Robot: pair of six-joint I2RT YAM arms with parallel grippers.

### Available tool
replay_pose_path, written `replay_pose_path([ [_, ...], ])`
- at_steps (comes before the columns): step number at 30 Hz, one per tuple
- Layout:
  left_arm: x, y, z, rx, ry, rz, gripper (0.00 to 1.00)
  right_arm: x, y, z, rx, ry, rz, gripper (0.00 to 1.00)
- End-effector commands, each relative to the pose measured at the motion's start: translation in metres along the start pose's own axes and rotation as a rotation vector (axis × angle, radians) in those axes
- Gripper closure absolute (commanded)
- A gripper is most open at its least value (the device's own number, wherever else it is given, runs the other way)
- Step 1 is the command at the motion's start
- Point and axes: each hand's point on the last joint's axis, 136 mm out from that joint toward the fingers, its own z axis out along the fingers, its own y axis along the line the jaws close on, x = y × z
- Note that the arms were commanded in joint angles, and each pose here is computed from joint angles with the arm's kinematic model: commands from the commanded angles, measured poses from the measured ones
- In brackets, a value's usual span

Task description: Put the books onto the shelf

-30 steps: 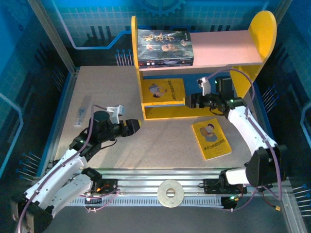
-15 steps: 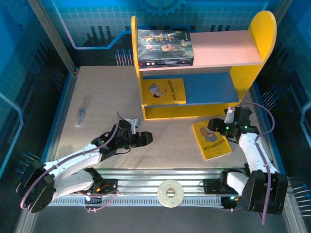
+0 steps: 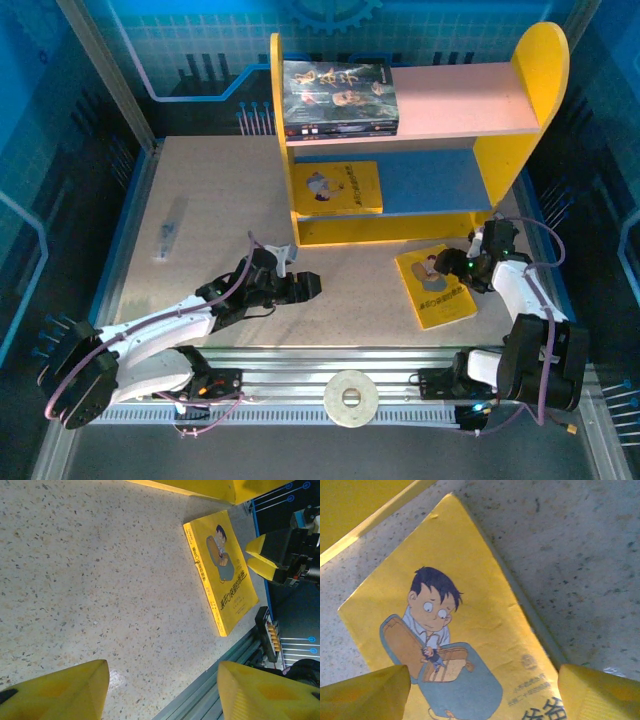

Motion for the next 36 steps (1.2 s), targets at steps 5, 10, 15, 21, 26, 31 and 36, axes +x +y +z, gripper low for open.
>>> replay_pose_path([
  [5,-0.003,-0.007,-0.004,0.016,-0.017,0.035,0.4,-0.007,-0.017,-0.003,0.096,0.02,0.024,0.2],
  [10,-0.004,-0.009,-0.005,0.026,-0.02,0.035,0.4,-0.003,-0.015,0.006,0.084,0.084,0.028,0.21],
  [15,-0.004,-0.011,-0.007,0.03,-0.022,0.035,0.4,0.006,-0.002,0.015,0.001,0.135,0.029,0.22],
  [21,-0.005,-0.014,-0.01,0.028,-0.02,0.039,0.39,0.016,0.025,0.019,-0.116,0.161,-0.012,0.25],
  [26,-0.003,-0.01,-0.007,0.015,-0.006,0.03,0.39,0.028,0.05,0.022,-0.182,0.202,-0.077,0.28],
  [31,0.0,-0.006,0.0,0.004,0.014,0.015,0.39,0.05,0.07,0.029,-0.196,0.265,-0.157,0.28],
  [36,0.003,0.0,0.006,-0.02,0.034,0.011,0.4,0.077,0.091,0.038,-0.215,0.312,-0.221,0.3],
])
